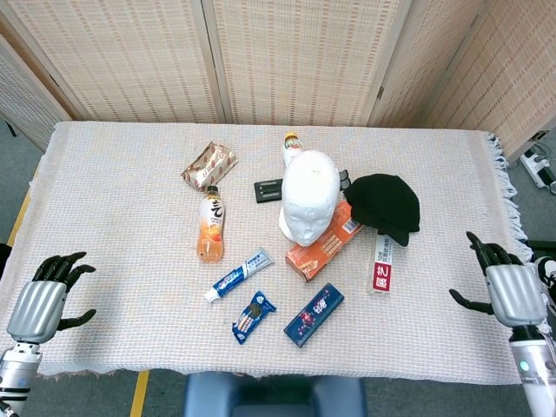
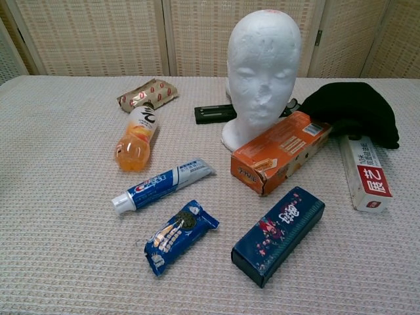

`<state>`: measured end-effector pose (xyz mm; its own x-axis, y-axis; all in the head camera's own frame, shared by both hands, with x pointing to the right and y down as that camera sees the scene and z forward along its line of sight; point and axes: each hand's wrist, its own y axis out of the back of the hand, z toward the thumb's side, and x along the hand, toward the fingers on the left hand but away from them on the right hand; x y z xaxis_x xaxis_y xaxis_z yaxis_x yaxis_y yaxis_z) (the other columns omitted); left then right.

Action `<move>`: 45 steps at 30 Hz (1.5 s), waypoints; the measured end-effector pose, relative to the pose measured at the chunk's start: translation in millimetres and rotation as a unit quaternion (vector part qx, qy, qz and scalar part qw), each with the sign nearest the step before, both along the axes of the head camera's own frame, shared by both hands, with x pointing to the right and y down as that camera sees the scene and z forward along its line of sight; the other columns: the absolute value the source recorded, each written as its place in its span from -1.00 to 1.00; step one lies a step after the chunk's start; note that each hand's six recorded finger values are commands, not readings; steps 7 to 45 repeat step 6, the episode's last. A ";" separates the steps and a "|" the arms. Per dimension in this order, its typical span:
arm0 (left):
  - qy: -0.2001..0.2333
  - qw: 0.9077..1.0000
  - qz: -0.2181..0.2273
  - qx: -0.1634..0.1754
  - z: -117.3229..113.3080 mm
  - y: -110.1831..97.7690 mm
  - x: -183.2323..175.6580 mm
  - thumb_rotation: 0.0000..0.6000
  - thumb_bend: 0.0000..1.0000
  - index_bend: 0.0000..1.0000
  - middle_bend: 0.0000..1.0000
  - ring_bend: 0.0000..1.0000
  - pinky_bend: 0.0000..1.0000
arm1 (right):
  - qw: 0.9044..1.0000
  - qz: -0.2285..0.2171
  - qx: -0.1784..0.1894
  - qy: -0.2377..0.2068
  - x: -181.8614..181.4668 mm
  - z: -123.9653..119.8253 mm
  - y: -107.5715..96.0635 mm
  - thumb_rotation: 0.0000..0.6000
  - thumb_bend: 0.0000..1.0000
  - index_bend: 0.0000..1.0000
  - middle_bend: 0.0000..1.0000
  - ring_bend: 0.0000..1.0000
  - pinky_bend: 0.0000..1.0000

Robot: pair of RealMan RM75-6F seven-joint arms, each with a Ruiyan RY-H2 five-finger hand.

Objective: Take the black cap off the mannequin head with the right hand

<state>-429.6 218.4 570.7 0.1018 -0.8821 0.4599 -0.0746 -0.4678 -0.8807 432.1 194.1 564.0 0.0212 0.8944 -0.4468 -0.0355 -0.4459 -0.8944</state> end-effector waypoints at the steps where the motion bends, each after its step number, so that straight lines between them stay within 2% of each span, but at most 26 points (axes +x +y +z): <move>1: 0.001 1.000 -0.001 0.000 0.2 0.2 0.1 1.00 -0.73 -0.34 -0.63 -0.64 -0.66 | 1.000 0.005 0.002 -0.001 2.5 -3.6 6.9 0.41 -0.67 -0.90 -0.54 -0.62 -0.31; 6: 0.007 1.000 -0.007 0.002 1.8 0.8 0.5 1.00 -0.73 -0.35 -0.63 -0.64 -0.66 | 0.999 0.028 0.016 -0.007 9.7 -18.7 35.1 0.40 -0.64 -0.87 -0.52 -0.60 -0.31; 45: 0.007 1.000 -0.007 0.002 1.8 0.8 0.5 1.00 -0.73 -0.35 -0.63 -0.64 -0.66 | 0.999 0.028 0.016 -0.007 9.7 -18.7 35.1 0.40 -0.64 -0.87 -0.52 -0.60 -0.31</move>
